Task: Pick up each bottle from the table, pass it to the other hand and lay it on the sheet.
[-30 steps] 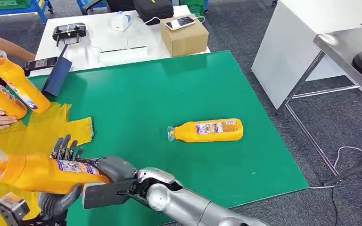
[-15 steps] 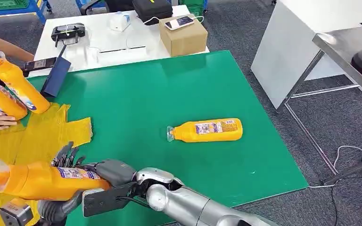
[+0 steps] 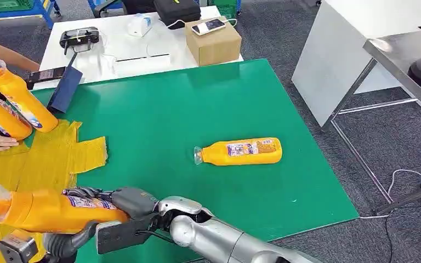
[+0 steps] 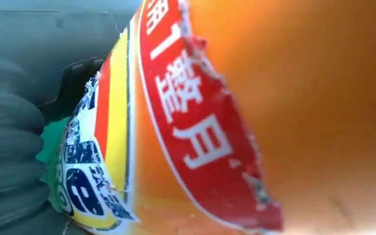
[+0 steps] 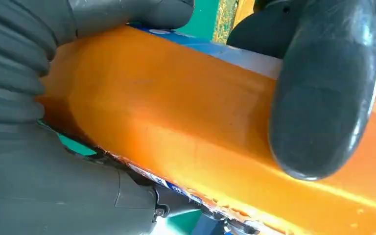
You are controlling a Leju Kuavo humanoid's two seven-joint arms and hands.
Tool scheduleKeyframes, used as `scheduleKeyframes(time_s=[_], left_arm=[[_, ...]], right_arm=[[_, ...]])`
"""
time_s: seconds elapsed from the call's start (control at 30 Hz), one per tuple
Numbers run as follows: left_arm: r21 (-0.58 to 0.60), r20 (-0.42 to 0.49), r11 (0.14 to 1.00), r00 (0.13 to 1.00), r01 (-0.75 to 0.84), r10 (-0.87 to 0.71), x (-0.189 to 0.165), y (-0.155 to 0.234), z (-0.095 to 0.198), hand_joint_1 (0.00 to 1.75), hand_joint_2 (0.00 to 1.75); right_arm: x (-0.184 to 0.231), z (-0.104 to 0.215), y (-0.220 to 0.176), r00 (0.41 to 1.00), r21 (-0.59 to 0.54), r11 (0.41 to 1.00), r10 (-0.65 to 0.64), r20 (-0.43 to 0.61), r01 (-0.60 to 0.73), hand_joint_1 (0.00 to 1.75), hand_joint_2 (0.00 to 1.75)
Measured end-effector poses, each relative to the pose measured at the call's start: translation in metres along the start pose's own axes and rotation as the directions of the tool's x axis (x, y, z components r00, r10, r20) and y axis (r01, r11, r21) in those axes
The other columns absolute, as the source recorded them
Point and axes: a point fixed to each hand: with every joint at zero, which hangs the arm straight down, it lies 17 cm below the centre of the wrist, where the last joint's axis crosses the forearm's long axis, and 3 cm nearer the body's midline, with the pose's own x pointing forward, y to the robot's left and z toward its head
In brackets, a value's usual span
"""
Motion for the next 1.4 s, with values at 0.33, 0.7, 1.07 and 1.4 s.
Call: scheduleKeyframes(time_s=[0.33,0.7,1.07,1.4], left_arm=[[0.051,0.019,0.955,0.955,0.293,-0.295,-0.001,0.012,-0.010,1.75,1.75],[0.188,-0.112,0.349,0.373,0.918,-0.921,-0.002,0.096,-0.014,1.75,1.75],[-0.236,-0.155,-0.240,-0.281,0.942,-0.947,-0.103,0.179,0.026,1.75,1.75],[-0.323,-0.122,-0.267,-0.320,0.908,-0.939,-0.138,0.199,0.021,1.75,1.75]], right_arm=[[-0.030,0.011,-0.021,0.995,-0.123,0.990,0.054,-0.086,-0.064,0.00,0.00],[-0.116,0.163,-0.163,0.972,-0.374,0.920,0.026,-0.233,-0.114,0.00,0.00],[-0.113,0.274,-0.298,0.945,-0.455,0.866,0.057,-0.321,-0.207,0.00,1.75],[-0.127,0.289,-0.320,0.920,-0.429,0.872,0.058,-0.388,-0.236,0.00,1.75]])
